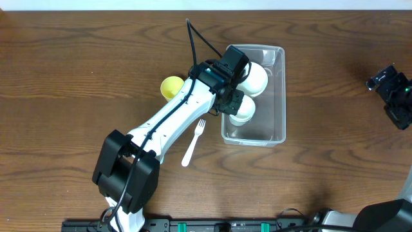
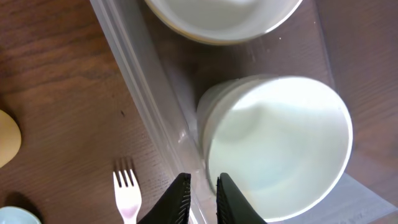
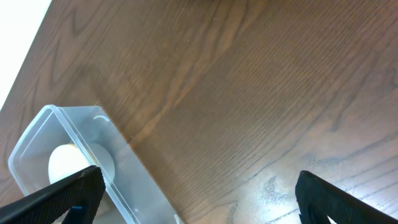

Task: Pack container
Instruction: 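Grasp the yellow cup with left gripper and place it in container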

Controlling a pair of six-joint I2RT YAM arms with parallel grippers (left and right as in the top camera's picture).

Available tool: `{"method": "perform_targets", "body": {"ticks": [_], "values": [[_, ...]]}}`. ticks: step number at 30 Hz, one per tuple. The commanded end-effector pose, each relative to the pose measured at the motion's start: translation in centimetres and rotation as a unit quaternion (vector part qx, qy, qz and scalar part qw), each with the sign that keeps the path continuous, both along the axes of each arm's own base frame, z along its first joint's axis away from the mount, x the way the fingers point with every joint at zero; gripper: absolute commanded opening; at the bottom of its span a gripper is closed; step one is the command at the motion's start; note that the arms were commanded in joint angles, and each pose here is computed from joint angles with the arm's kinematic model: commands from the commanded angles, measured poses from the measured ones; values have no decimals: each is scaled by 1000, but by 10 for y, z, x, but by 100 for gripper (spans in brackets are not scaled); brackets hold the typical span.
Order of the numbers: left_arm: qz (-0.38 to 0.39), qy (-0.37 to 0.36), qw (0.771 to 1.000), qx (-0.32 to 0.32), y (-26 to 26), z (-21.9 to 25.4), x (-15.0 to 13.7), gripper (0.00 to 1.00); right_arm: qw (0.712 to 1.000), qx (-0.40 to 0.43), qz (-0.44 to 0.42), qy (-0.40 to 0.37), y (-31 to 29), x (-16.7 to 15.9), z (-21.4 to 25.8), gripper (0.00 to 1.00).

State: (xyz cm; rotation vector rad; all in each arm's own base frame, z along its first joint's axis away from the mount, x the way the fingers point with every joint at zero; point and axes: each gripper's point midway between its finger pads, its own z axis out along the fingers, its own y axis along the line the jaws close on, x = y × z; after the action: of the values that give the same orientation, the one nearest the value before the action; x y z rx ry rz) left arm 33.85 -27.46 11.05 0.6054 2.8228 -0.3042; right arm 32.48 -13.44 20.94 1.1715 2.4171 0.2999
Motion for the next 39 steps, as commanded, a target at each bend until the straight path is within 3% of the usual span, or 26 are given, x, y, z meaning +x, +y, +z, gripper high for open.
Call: {"method": "perform_targets", "body": {"ticks": [1, 7, 12, 19, 24, 31, 33, 38, 39], "values": [[-2, -38, 999, -14, 0, 34, 7, 28, 1000, 2, -5, 0, -2, 0, 0, 99], [34, -97, 994, 40, 34, 83, 19, 53, 1000, 2, -6, 0, -2, 0, 0, 99], [92, -100, 987, 84, 90, 99, 30, 56, 1000, 2, -6, 0, -2, 0, 0, 99], [209, -31, 974, 80, 167, 59, 53, 59, 1000, 2, -5, 0, -2, 0, 0, 99], [240, 48, 969, 42, 185, 12, 58, 59, 1000, 2, -6, 0, -2, 0, 0, 99], [234, 109, 964, 56, 184, -39, 58, 58, 1000, 2, -6, 0, -2, 0, 0, 99], [232, 121, 963, 63, 184, -50, 56, 51, 1000, 2, -5, 0, -2, 0, 0, 99], [239, 131, 960, 66, 188, -60, 57, 9, 1000, 2, -6, 0, -2, 0, 0, 99], [241, 129, 960, 65, 189, -58, 58, 6, 1000, 2, -6, 0, -2, 0, 0, 99]]}}
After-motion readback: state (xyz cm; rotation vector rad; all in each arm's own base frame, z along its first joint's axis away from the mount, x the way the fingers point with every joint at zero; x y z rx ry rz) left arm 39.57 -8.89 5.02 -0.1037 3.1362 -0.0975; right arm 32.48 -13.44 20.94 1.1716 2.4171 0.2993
